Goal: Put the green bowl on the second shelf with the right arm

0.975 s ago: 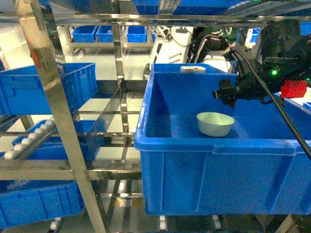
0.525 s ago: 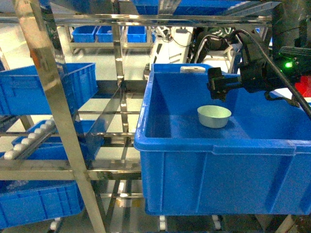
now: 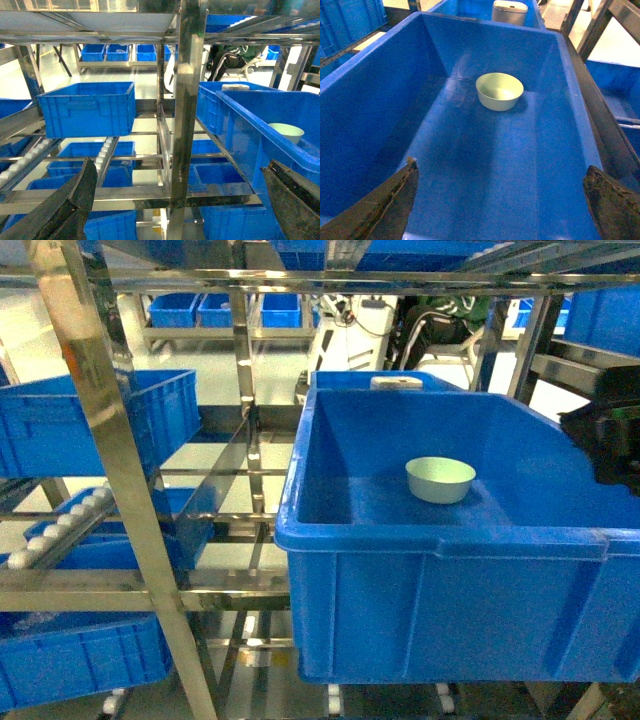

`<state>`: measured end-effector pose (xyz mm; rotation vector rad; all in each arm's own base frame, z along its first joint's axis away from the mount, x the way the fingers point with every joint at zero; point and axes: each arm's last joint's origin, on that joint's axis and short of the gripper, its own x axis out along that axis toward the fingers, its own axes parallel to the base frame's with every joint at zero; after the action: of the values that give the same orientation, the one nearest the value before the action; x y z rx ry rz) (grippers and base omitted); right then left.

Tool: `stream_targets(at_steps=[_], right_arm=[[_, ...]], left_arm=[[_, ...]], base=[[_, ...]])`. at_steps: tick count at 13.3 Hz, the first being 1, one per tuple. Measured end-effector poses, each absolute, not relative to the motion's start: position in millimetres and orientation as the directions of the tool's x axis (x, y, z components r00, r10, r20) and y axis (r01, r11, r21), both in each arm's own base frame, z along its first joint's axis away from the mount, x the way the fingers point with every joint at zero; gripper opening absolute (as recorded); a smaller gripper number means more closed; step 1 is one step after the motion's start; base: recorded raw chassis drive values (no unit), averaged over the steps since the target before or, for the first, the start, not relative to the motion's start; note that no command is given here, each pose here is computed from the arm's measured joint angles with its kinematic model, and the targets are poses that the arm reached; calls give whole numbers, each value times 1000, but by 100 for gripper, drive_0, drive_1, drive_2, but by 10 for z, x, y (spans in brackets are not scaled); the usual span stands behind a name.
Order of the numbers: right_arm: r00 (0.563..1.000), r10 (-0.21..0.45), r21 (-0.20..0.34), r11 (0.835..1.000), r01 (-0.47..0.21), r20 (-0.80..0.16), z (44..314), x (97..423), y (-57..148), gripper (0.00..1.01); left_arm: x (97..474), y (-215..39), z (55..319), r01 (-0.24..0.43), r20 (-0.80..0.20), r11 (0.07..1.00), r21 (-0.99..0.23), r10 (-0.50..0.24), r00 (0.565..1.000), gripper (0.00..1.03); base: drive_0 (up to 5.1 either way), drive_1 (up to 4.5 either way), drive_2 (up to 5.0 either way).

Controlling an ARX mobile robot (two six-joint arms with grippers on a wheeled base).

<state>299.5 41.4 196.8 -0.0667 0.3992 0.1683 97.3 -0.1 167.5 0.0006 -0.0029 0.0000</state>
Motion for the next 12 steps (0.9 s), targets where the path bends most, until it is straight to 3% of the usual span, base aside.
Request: stream_targets(at_steps=[4,6,7,8,10,12], right_arm=[[939,86,-54,992,-110,-333,2180,2189,275,98],[955,63,-58,995,-83,-290,2242,2118,244,98],[975,42,-53,997,-54,-216,2196,2143,244,94],[997,12,-29,999,-14,-73,2075,2011,198,76],[1000,-9,-15,1000,9,1,2017,1828,125,49],[1000,-5,-14,1000,5,7,1998,1781,113,40]], left_arm=[[973,-1,1675,0,3,1000,1,0,1000,98],[973,-1,1676,0,3,1000,1,0,1000,98],[973,-1,1675,0,3,1000,1,0,1000,98],[973,0,1676,-2,3,1000,1,2,1000,98],[973,-1,1676,0,4,1000,1,0,1000,98],[973,-1,1675,0,3,1000,1,0,1000,98]], base=[[0,0,0],[0,0,0],[0,0,0],[0,0,0],[0,0,0],[0,0,0]])
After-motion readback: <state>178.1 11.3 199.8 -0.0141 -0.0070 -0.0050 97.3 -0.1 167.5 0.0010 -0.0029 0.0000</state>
